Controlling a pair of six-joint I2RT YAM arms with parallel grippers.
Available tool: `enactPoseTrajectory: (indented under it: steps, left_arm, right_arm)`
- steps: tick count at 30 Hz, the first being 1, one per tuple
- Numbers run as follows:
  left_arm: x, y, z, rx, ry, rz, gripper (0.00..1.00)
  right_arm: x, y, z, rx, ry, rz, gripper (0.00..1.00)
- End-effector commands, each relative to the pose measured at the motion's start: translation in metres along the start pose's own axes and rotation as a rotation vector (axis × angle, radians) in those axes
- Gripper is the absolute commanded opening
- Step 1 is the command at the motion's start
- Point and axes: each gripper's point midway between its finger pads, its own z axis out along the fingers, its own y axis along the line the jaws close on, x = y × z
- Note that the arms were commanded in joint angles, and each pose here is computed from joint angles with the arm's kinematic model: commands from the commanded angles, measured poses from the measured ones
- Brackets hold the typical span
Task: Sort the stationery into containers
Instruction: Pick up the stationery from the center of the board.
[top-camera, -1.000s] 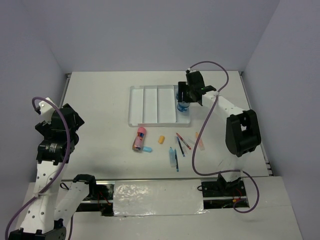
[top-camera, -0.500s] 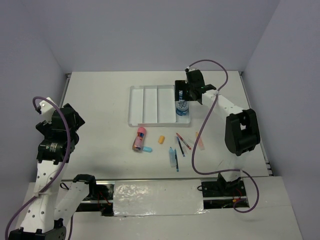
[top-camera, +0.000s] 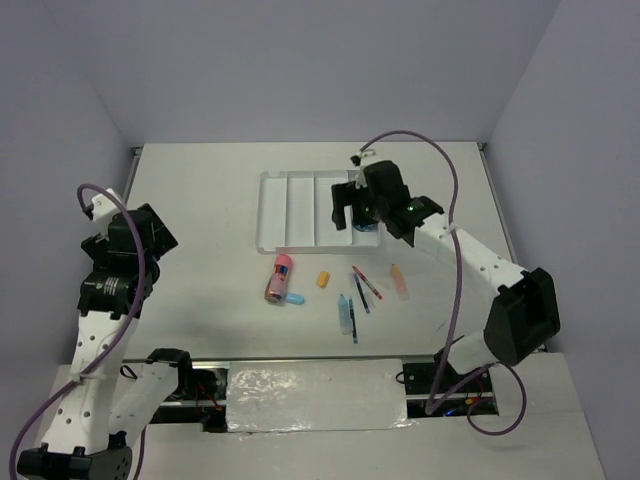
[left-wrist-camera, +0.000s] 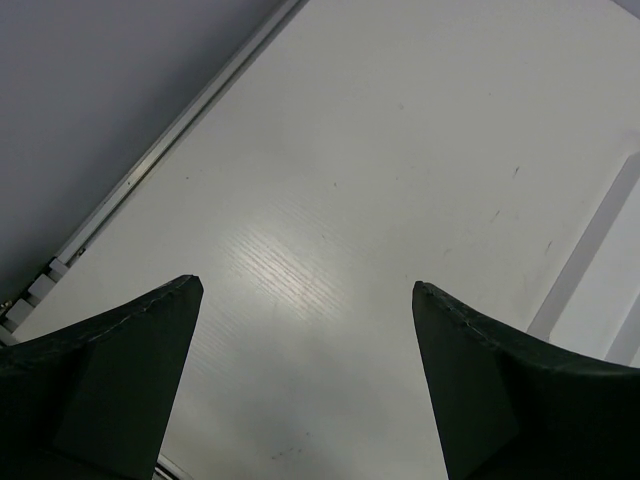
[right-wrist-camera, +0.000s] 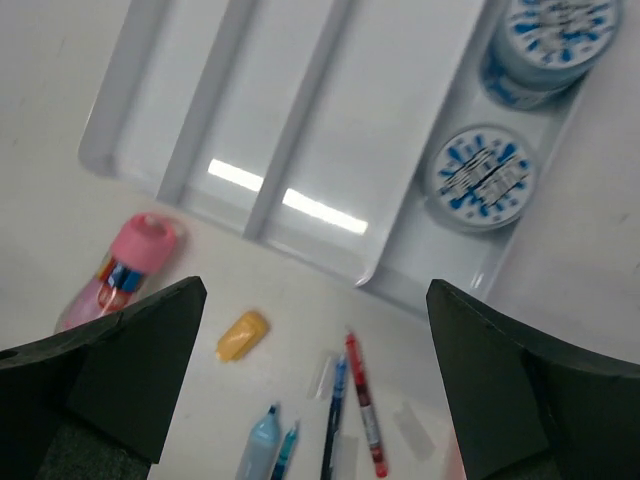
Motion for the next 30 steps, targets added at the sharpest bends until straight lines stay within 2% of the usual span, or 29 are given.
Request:
enactPoseTrajectory:
  steps: [1, 2, 5, 11, 15, 18, 21, 25, 28, 30]
  left_arm:
    - [0.002, -0.015, 0.006, 0.066, 0.011, 0.032, 0.99]
    - [0.004, -0.018, 0.008, 0.072, 0.024, 0.041, 0.99]
    - [0.009, -0.025, 0.011, 0.098, 0.049, 0.060, 0.99]
    - [0.019, -0.038, 0.013, 0.140, 0.087, 0.105, 0.99]
    - [0.023, -0.043, 0.013, 0.158, 0.101, 0.123, 0.99]
    - [0.025, -0.045, 0.013, 0.164, 0.108, 0.131, 0.99]
    - [0.028, -0.048, 0.013, 0.178, 0.115, 0.139, 0.99]
    - [0.034, -0.057, 0.013, 0.216, 0.136, 0.163, 0.99]
    - [0.045, -0.074, 0.008, 0.296, 0.185, 0.185, 0.99]
    - [0.063, -0.113, -0.019, 0.450, 0.241, 0.223, 0.99]
  right_arm:
    - [0.036, 0.022, -0.011, -0.029, 0.049, -0.041, 1.00]
    - [0.051, 0.037, -0.014, -0.053, 0.071, -0.035, 0.99]
    - [0.059, 0.053, -0.022, -0.034, 0.048, 0.000, 0.98]
    - [0.074, 0.056, -0.028, -0.011, 0.018, 0.104, 0.92]
    - [0.081, 0.059, -0.031, -0.008, 0.024, 0.120, 0.91]
    - [0.090, 0.062, -0.030, 0.010, 0.043, 0.120, 0.92]
    - [0.094, 0.057, -0.029, 0.070, 0.041, 0.137, 1.00]
    - [0.096, 0.048, -0.031, 0.132, 0.039, 0.165, 1.00]
    - [0.092, 0.043, -0.038, 0.158, 0.026, 0.169, 1.00]
    - [0.090, 0.037, -0.046, 0.170, 0.020, 0.161, 1.00]
